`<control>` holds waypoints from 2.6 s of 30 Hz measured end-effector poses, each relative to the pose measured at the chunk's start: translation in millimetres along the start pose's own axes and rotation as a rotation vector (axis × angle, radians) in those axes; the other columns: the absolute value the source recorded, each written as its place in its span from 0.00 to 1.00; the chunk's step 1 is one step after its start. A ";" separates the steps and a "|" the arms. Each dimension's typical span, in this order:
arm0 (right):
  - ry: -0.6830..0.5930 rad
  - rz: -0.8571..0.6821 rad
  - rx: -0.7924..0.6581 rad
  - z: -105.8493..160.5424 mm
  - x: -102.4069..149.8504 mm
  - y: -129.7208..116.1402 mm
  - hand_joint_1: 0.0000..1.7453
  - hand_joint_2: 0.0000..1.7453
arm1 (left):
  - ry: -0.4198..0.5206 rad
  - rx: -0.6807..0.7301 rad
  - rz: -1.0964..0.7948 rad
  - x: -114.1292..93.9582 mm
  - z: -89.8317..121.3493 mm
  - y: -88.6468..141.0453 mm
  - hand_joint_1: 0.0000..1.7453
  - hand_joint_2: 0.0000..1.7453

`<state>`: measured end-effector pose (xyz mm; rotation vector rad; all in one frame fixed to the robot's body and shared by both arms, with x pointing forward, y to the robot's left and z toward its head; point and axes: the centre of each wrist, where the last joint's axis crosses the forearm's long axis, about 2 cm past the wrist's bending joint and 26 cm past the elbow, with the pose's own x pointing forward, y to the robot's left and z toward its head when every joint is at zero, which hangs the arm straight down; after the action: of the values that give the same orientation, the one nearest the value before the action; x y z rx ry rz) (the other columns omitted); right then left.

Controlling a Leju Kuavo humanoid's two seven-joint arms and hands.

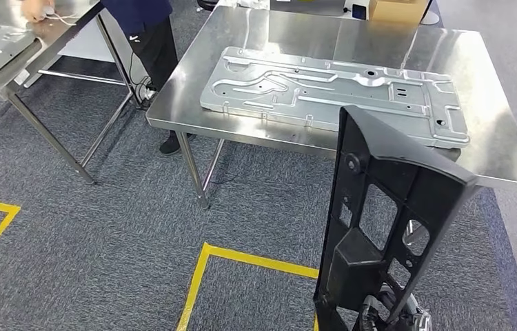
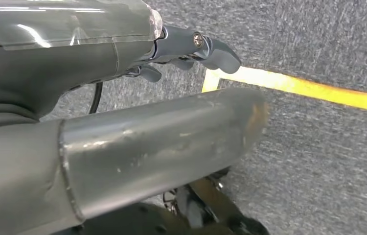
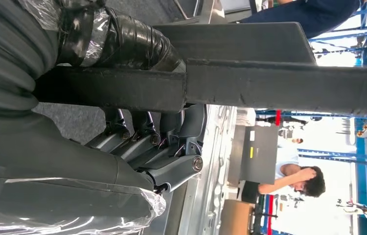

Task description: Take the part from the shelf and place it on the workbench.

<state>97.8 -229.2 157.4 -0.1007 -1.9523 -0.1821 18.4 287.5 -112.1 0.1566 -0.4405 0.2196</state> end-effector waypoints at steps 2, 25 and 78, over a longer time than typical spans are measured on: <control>0.004 0.000 -0.002 0.7 0.0 0.6 1.00 1.00 | 0.004 0.005 -0.004 -0.6 0.0 2.1 0.00 0.00; 0.093 0.165 -0.051 4.0 -0.6 3.1 1.00 1.00 | 0.006 0.003 -0.033 3.1 -1.7 3.2 0.00 0.00; -0.390 1.608 0.115 -113.1 -46.9 -43.1 1.00 1.00 | 0.028 -0.073 -0.158 8.4 -5.9 11.0 0.00 0.00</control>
<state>212.0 -290.7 152.4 -1.6143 -1.6764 1.0534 25.4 300.7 -112.5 0.1164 -0.4061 0.0501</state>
